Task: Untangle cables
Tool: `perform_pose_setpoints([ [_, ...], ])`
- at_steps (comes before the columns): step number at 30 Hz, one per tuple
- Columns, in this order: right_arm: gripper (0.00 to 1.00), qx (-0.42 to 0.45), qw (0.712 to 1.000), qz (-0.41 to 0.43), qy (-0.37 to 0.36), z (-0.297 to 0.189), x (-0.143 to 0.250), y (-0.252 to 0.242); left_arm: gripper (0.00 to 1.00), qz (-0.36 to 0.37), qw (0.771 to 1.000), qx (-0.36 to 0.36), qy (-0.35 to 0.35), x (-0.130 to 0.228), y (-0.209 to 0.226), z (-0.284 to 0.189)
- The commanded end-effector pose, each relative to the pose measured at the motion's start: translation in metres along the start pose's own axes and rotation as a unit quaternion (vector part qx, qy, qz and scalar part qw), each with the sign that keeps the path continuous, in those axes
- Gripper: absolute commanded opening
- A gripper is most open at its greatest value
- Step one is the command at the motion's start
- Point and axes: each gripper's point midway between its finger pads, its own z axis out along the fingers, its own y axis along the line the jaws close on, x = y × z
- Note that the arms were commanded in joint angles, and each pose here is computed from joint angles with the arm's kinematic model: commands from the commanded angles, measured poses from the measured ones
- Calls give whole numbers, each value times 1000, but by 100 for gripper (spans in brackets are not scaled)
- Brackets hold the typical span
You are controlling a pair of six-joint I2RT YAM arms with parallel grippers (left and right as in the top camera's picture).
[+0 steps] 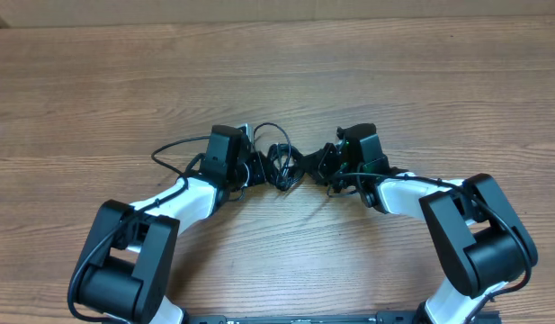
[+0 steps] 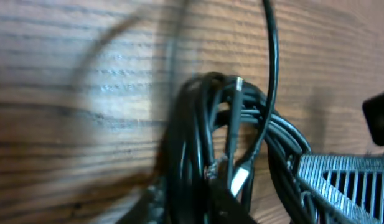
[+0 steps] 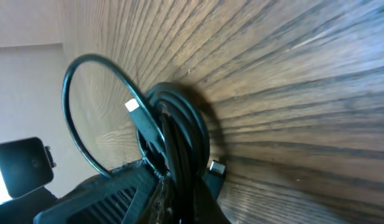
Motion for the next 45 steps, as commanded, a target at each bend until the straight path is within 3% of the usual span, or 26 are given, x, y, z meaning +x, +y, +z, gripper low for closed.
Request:
perform_pose_setpoints([
  [1, 4, -2, 1000, -5, 5, 2, 1, 3, 8, 2, 1000, 22, 4, -4, -9, 1],
  [11, 4, 12, 1000, -4, -20, 2, -8, -2, 4, 5, 1000, -3, -13, -10, 0, 1],
  [19, 35, 29, 999, 12, -20, -2, -11, -13, 4, -3, 999, -22, -33, -19, 10, -1],
  [23, 62, 26, 1000, -1, -13, -5, -13, -16, 4, -13, 999, -26, -34, -22, 15, -3],
  [27, 72, 3, 999, -28, 19, -8, -6, -9, 4, -13, 999, -26, -34, -22, 15, -3],
  [31, 71, -46, 995, -37, 81, -16, 9, 4, 4, -13, 999, -26, -35, -22, 15, -3],
  [34, 64, -95, 986, -75, 117, -26, 15, 17, 4, -17, 999, -27, -35, -22, 16, -3],
  [45, 61, -149, 967, -119, 167, -37, 32, 31, 4, -34, 998, -26, -38, -24, 16, -3],
])
